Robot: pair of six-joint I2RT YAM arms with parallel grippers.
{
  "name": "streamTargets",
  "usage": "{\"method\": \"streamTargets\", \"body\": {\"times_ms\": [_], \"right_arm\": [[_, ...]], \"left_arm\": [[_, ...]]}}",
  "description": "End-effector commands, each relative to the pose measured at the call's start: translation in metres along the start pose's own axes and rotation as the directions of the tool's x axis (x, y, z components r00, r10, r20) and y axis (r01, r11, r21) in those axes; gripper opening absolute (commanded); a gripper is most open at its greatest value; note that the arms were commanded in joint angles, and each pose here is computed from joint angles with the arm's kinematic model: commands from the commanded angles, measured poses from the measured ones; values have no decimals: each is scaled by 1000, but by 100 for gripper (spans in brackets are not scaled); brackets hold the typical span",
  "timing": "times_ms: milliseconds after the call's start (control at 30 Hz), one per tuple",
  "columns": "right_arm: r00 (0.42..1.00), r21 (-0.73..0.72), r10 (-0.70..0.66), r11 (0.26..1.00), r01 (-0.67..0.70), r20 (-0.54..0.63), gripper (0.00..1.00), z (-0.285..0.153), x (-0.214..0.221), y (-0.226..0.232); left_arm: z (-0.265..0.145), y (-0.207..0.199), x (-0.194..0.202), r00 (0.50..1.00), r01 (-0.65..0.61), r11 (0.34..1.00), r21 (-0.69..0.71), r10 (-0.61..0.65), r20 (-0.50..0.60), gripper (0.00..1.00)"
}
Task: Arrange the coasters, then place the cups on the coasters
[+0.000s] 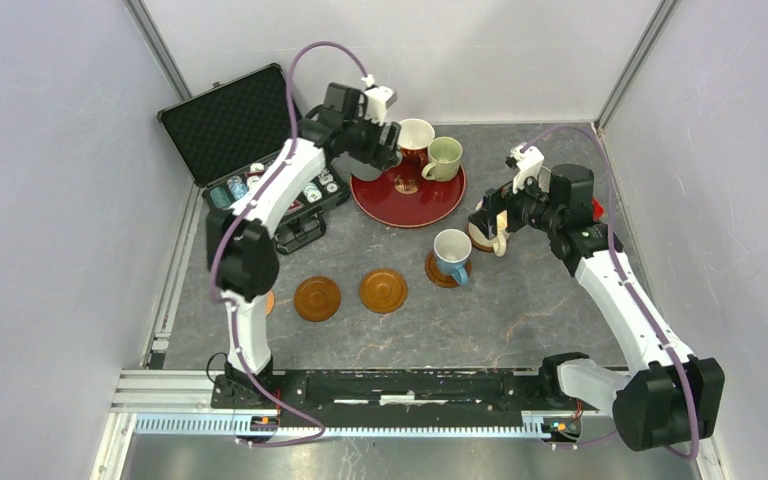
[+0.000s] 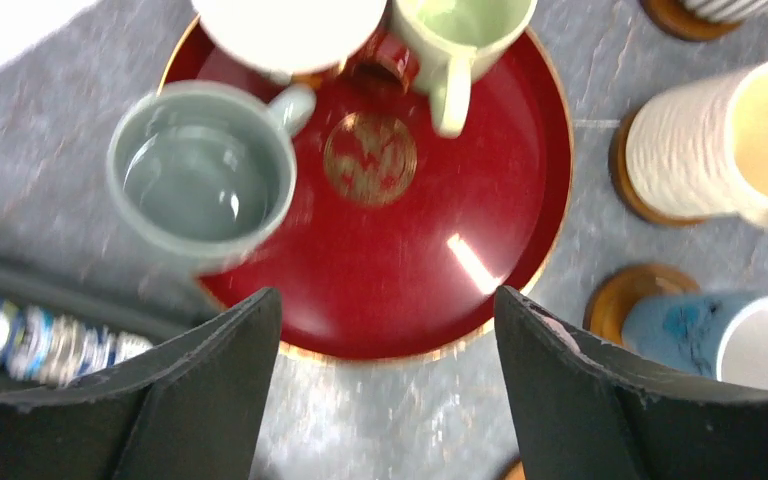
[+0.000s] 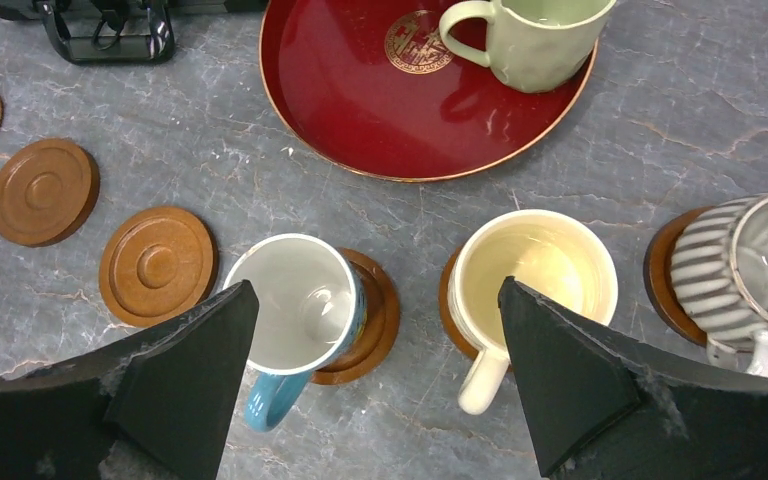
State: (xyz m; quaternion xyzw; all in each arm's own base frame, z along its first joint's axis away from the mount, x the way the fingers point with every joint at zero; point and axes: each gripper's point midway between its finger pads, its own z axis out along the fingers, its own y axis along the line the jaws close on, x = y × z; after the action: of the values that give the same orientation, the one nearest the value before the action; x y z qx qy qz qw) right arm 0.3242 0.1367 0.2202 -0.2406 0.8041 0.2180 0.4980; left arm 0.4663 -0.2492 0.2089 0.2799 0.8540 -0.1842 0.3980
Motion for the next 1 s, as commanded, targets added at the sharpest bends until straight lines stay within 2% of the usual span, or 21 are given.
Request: {"method": "streamTargets", "body": {"times_ms": [0,200,433,533,667,967], "right_arm": [[999,-62,-13,998,16,50,98,6,-1,-7],[998,-59,60,997,-59,19,98,9,25,-36],[992,-20,114,993,-113,49,98,-1,30,-60],[991,-14,121,993,-120,52,98,-1,33,-62],[989,-10,138,990,-138,46,98,0,36,-64],[987,-18,151,988,-150,46,98,1,36,-64]], "left_arm": [[41,-26,-20,998,-54,995,85,55,-13,83],[98,-35,-24,995,-99,993,66,100,-15,82],[139,-45,-13,989,-144,989,33,145,-8,78],[150,-50,-11,988,-153,988,20,153,-1,72],[159,-57,-8,991,-132,991,24,132,4,58],[170,-58,-1,991,-135,991,6,135,-9,47]]}}
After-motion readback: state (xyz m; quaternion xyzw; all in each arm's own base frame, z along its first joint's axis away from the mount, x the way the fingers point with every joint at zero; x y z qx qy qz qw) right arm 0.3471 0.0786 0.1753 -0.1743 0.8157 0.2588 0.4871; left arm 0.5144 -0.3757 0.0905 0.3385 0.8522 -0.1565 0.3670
